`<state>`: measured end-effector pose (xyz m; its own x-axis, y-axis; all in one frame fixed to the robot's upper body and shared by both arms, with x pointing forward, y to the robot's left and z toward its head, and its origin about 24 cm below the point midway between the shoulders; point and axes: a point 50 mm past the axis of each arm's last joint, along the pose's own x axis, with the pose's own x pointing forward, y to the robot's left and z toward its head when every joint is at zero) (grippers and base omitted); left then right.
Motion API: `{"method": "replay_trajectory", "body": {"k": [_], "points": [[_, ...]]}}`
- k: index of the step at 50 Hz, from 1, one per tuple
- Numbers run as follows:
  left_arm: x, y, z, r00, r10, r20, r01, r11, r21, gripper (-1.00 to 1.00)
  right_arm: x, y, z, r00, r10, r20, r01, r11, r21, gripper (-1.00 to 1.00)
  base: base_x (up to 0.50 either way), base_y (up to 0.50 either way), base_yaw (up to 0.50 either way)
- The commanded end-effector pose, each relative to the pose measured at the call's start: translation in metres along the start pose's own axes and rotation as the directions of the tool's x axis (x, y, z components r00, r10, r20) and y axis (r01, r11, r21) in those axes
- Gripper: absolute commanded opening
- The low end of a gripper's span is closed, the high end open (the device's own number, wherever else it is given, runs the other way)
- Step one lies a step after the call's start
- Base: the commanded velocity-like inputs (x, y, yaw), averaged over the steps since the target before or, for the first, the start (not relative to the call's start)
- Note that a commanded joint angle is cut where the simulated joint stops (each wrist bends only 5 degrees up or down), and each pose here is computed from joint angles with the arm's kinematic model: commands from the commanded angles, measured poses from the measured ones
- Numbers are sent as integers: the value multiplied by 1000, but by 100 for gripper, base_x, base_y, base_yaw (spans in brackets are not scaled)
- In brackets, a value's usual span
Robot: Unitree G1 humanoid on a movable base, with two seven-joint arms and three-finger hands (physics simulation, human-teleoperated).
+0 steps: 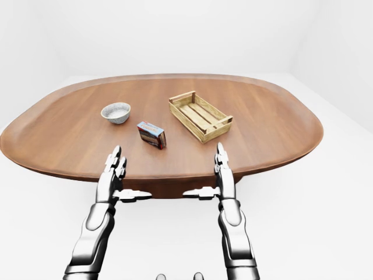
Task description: Pick up the chocolate pudding and put it in the tray.
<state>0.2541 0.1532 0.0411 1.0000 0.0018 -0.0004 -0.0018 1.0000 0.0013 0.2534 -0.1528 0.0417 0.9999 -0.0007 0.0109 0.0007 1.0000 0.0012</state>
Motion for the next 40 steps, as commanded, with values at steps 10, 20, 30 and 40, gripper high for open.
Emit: {"method": "replay_trajectory", "body": {"k": [10, 20, 30, 40], "points": [[2, 8, 0, 1000, 10, 9, -10, 1000, 5, 100, -1, -7, 7, 999, 0, 51, 0, 1000, 4, 100, 0, 0, 0], [2, 7, 0, 1000, 9, 4, -9, 1000, 7, 100, -1, -8, 9, 998, -4, 61, 3, 1000, 11, 100, 0, 0, 0], [1, 7, 0, 1000, 9, 4, -9, 1000, 7, 100, -2, -6, 9, 998, 5, 64, -4, 1000, -10, 100, 0, 6, 0], [2, 8, -2, 1000, 10, 4, -10, 1000, 7, 100, -2, -6, 8, 998, 6, 63, -5, 1000, -11, 100, 0, 30, 0]]}}
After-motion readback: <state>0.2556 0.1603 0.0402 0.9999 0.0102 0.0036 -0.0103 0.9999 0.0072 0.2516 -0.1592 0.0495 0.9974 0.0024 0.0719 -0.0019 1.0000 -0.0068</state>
